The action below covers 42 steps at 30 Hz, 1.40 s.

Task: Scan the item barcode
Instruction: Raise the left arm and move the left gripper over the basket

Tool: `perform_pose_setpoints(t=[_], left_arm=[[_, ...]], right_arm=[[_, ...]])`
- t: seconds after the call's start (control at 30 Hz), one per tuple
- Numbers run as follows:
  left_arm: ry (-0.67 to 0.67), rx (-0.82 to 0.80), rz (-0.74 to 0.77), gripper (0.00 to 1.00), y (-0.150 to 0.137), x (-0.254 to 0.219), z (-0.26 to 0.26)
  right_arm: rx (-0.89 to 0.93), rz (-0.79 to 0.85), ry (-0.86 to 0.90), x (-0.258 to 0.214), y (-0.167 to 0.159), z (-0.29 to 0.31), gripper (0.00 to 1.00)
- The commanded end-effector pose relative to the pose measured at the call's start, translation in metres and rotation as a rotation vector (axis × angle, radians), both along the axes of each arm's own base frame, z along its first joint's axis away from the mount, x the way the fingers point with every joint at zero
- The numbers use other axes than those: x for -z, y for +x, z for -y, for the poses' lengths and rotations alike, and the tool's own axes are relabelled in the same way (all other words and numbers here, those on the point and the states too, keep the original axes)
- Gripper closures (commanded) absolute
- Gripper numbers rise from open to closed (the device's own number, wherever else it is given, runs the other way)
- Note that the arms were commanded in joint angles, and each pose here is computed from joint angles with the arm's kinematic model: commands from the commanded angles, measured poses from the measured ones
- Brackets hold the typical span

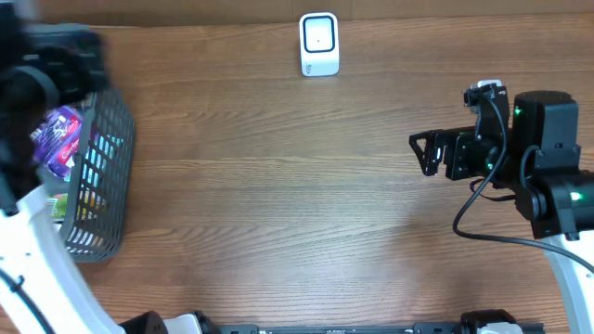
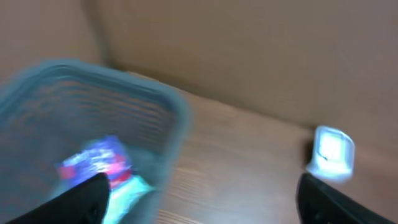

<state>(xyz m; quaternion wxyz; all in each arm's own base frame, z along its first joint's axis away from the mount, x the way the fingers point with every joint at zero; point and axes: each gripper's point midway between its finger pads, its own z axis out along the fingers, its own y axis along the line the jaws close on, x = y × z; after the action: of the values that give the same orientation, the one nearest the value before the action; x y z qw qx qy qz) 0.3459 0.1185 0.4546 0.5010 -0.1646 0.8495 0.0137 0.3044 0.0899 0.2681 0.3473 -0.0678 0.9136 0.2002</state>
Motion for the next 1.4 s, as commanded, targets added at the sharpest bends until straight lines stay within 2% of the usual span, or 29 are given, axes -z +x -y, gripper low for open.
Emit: perform_pose_setpoints(t=[0.0, 0.07, 0.1, 0.13, 0.17, 0.37, 0.6, 0.83, 1.13, 1.2, 1.23, 1.27, 1.37], left_arm=[[-0.029, -0.237, -0.029, 0.17, -0.017, 0.011, -0.057], [-0.038, -0.320, -0.081, 0.18, -0.029, 0.026, -0.081], [-0.053, -0.343, -0.114, 0.14, -0.032, 0.036, -0.089], [-0.071, -0.363, -0.150, 0.01, -0.035, 0.047, -0.096], [-0.089, -0.380, -0.184, 0.00, -0.036, 0.059, -0.104], [-0.195, -0.444, -0.369, 0.03, -0.019, 0.144, -0.154], [-0.197, -0.309, -0.474, 0.06, 0.026, 0.217, -0.181], [-0.211, -0.161, -0.608, 0.09, 0.055, 0.300, -0.185], [-0.226, -0.059, -0.735, 0.14, 0.069, 0.376, -0.176], [-0.232, -0.044, -0.755, 0.20, 0.070, 0.390, -0.175], [-0.238, -0.041, -0.766, 0.31, 0.069, 0.396, -0.175], [-0.245, -0.039, -0.775, 0.50, 0.069, 0.402, -0.175], [-0.256, -0.037, -0.790, 0.92, 0.068, 0.411, -0.174]], right_arm=[[-0.017, 0.023, 0.003, -0.007, 0.004, -0.003, 0.00], [-0.017, 0.025, 0.004, -0.007, 0.005, -0.003, 0.00], [-0.017, 0.026, 0.003, -0.007, 0.006, -0.003, 0.00], [-0.017, 0.025, 0.003, -0.007, 0.007, -0.003, 0.00], [-0.017, 0.024, 0.004, -0.006, 0.007, -0.003, 0.00], [-0.016, 0.007, 0.003, -0.002, 0.008, -0.003, 0.00], [-0.006, -0.003, 0.012, -0.001, 0.007, -0.003, 0.00], [0.001, -0.008, 0.019, -0.001, 0.007, -0.003, 0.00], [0.006, -0.022, 0.032, 0.000, 0.006, -0.004, 0.00], [0.007, -0.026, 0.031, 0.000, 0.005, -0.004, 0.00], [0.007, -0.029, 0.031, 0.001, 0.004, -0.004, 0.00], [0.007, -0.029, 0.031, 0.001, 0.004, -0.004, 0.00], [0.007, -0.029, 0.031, 0.001, 0.004, -0.004, 0.00]])
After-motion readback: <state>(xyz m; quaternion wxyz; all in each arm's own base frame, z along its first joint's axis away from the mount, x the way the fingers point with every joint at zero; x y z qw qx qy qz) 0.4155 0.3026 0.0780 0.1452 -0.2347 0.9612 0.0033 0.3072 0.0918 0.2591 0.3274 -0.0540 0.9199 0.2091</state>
